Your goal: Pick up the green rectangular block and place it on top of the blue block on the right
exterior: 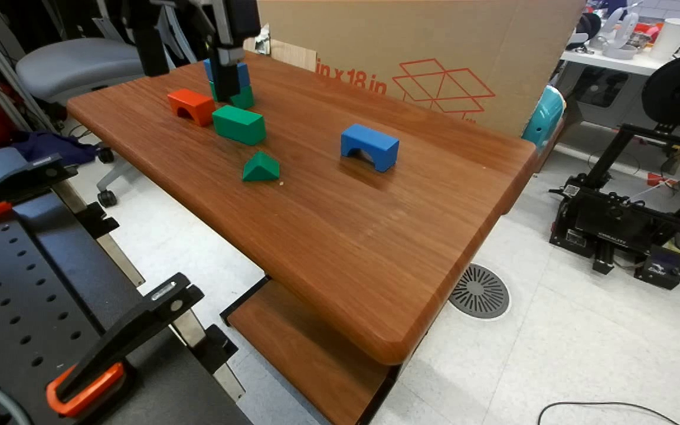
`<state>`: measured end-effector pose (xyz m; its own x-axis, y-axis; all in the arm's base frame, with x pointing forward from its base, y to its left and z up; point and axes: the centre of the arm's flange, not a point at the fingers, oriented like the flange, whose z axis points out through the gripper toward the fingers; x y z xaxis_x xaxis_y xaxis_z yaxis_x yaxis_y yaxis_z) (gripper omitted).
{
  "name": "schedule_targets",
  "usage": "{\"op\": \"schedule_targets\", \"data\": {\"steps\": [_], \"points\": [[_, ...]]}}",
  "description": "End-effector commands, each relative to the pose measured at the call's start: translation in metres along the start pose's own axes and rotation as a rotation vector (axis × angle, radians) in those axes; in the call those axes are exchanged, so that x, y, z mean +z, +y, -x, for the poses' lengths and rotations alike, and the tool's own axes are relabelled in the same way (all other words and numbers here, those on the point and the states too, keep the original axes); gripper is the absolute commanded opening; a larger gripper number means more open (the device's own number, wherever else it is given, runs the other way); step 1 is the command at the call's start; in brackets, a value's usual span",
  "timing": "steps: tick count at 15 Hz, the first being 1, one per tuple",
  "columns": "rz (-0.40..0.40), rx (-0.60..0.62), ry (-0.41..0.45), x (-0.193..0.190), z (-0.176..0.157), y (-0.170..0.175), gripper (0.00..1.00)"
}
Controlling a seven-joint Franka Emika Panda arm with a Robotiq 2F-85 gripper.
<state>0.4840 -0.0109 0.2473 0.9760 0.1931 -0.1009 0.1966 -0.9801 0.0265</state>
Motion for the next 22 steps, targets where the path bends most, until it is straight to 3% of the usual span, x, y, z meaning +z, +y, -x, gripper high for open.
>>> {"op": "schedule_targets", "data": {"steps": [1,22], "points": [[-0.002,0.002,0.011,0.018,-0.031,-0.003,1.0],[0.041,0.012,0.05,0.055,-0.063,-0.035,1.0]]}}
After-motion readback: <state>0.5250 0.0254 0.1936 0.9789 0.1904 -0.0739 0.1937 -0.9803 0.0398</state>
